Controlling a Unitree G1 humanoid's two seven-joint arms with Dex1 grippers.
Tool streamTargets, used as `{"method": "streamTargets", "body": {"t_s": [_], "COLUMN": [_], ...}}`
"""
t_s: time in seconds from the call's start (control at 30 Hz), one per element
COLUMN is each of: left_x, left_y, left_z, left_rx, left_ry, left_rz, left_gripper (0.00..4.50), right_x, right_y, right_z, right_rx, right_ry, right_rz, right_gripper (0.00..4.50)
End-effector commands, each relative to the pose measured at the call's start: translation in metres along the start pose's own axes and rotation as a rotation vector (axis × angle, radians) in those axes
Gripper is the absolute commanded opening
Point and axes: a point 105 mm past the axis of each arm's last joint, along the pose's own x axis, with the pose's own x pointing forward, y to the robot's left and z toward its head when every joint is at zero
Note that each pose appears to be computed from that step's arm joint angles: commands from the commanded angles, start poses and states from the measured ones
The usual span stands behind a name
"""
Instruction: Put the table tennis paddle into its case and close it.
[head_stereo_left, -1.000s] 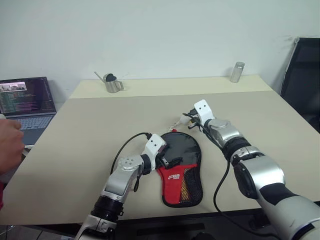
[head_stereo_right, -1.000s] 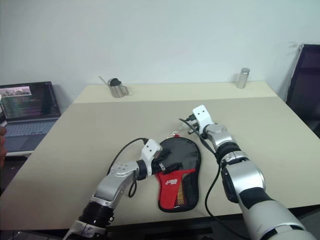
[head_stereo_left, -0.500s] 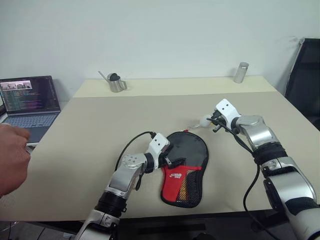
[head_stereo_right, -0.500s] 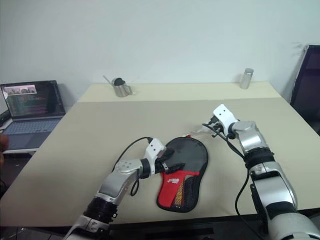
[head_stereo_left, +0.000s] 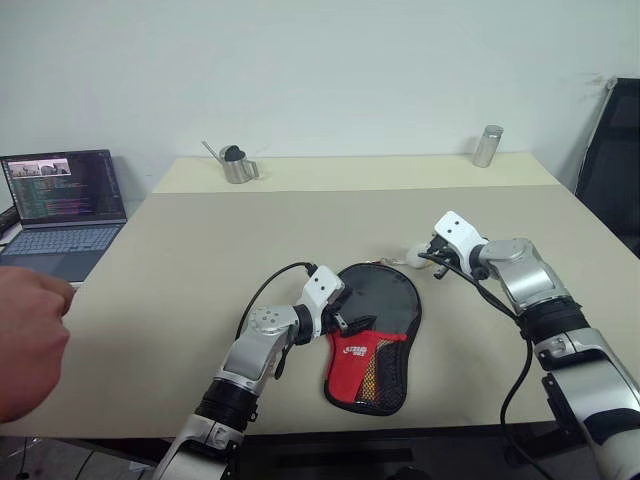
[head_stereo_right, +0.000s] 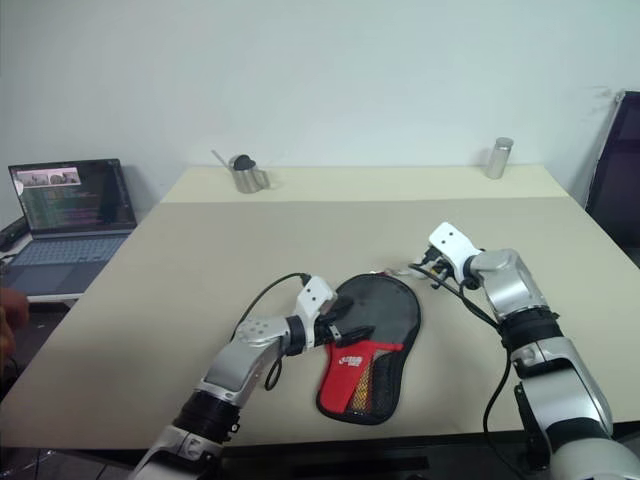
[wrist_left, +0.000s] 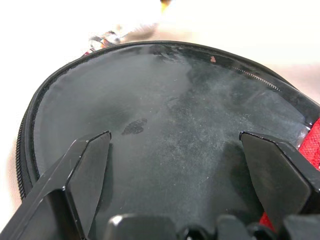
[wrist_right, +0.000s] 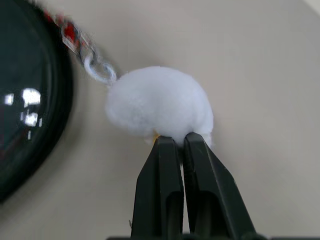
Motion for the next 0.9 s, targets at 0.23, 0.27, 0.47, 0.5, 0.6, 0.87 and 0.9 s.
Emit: {"method": "streamTargets", "body": {"t_s": [0.23,0.27,0.47,0.5,0.6,0.87,0.9], "left_x": [0.000,0.000,0.001,0.001,0.001,0.001,0.001], "left_y": [-0.001,-0.001,-0.001,-0.001,-0.001,0.001,0.001], "left_z": [0.005,0.005,0.004,0.004,0.005,0.005,0.005], "left_rx": [0.013,0.013,0.014,0.016,0.017,0.023,0.024], "left_ry": [-0.016,-0.015,-0.012,-0.011,-0.010,-0.008,-0.007], "left_rz": [-0.009,-0.010,-0.015,-0.016,-0.017,-0.017,-0.017], "left_gripper": [4.50,4.50,4.50,4.50,4.50,4.50,4.50], "right_x": [-0.041,-0.044,-0.056,-0.058,-0.064,-0.095,-0.097], "right_y": [-0.030,-0.030,-0.022,-0.019,-0.014,0.000,0.002], "right_z": [-0.017,-0.019,-0.026,-0.027,-0.028,-0.052,-0.053], "right_rx": [-0.101,-0.113,-0.156,-0.169,-0.199,-0.304,-0.307], "right_ry": [0.072,0.079,0.097,0.102,0.105,0.194,0.194], "right_rz": [-0.043,-0.035,0.023,0.039,0.077,0.244,0.265], "right_gripper": [0.05,0.05,0.05,0.05,0.05,0.05,0.05]}}
